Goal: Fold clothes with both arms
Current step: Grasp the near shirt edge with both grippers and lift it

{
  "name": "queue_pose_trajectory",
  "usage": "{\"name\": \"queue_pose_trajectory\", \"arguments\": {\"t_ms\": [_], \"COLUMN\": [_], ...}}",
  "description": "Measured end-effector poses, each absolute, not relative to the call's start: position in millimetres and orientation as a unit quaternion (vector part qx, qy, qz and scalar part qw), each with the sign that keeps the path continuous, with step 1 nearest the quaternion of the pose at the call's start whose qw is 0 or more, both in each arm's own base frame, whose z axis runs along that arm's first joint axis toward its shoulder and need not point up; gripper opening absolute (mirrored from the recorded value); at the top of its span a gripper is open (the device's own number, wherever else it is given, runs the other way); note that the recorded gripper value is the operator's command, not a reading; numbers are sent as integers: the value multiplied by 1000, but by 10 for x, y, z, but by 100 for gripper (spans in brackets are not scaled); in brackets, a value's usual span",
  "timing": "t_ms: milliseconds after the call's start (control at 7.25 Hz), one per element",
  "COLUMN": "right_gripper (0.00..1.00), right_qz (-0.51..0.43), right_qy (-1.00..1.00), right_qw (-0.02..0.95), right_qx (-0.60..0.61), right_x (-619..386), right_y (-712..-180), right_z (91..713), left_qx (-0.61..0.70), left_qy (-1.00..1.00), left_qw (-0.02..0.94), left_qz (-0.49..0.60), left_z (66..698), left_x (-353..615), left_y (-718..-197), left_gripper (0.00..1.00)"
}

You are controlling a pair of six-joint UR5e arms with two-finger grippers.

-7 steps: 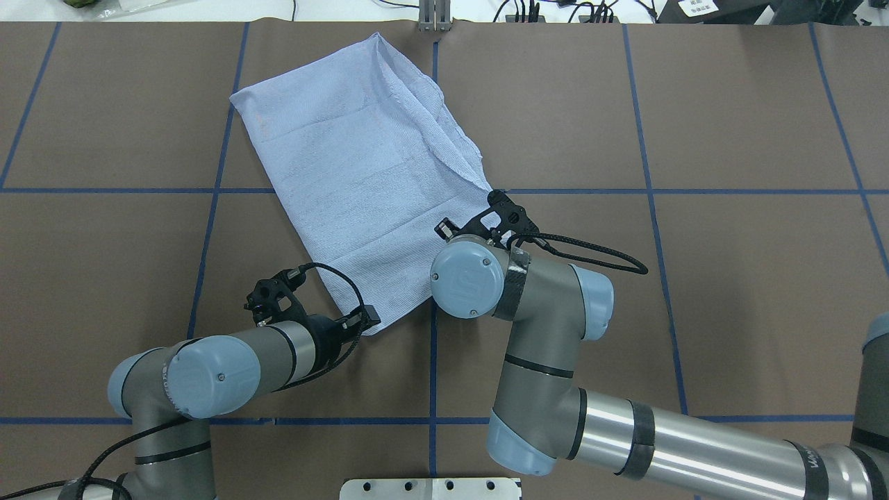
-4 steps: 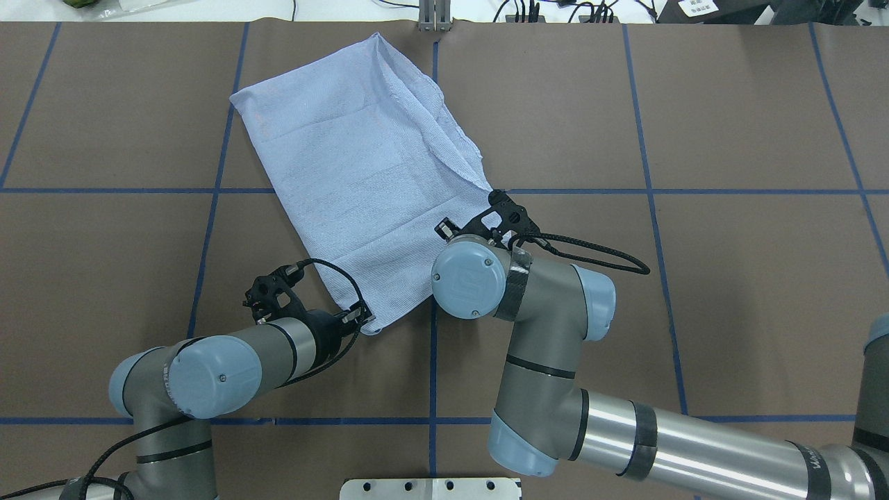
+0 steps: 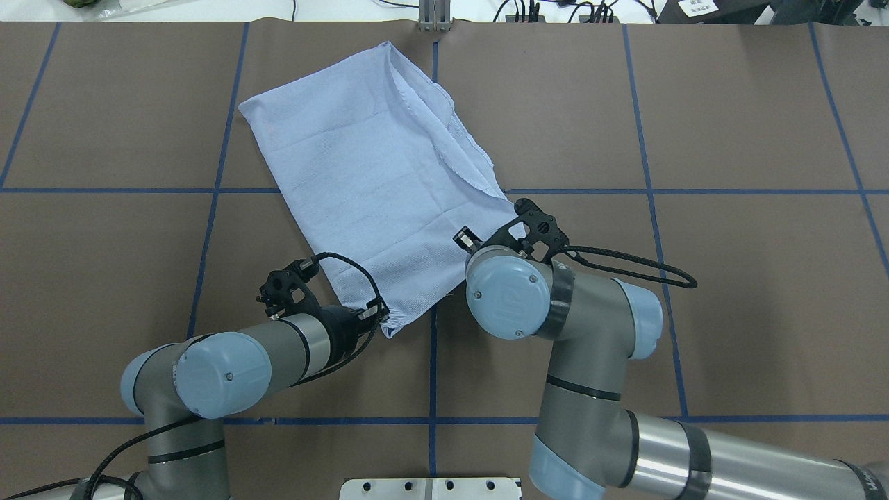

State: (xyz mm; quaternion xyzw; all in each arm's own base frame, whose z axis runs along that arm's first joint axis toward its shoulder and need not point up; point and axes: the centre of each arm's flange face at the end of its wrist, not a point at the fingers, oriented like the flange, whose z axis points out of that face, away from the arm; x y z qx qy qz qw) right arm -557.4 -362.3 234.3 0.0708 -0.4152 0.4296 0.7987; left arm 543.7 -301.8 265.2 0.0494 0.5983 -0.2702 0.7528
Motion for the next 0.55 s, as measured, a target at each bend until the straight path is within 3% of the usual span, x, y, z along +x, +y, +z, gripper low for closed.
{"name": "queue_pose_trajectory", "arguments": {"t_ms": [552], "right_gripper": [0], "right_qz": [371], "right_qy": [-413], "right_qw": [828], "right_qx": [74], "right_x": [-5002], "right_y": [-2319], "right_z": [1767], "left_qx": [2], "left_qy": [662], "left_qw": [716], "left_qz": [-219], "left_z": [1951], "left_x": [4712], "left_y": [-2690], "left_gripper": [0]}}
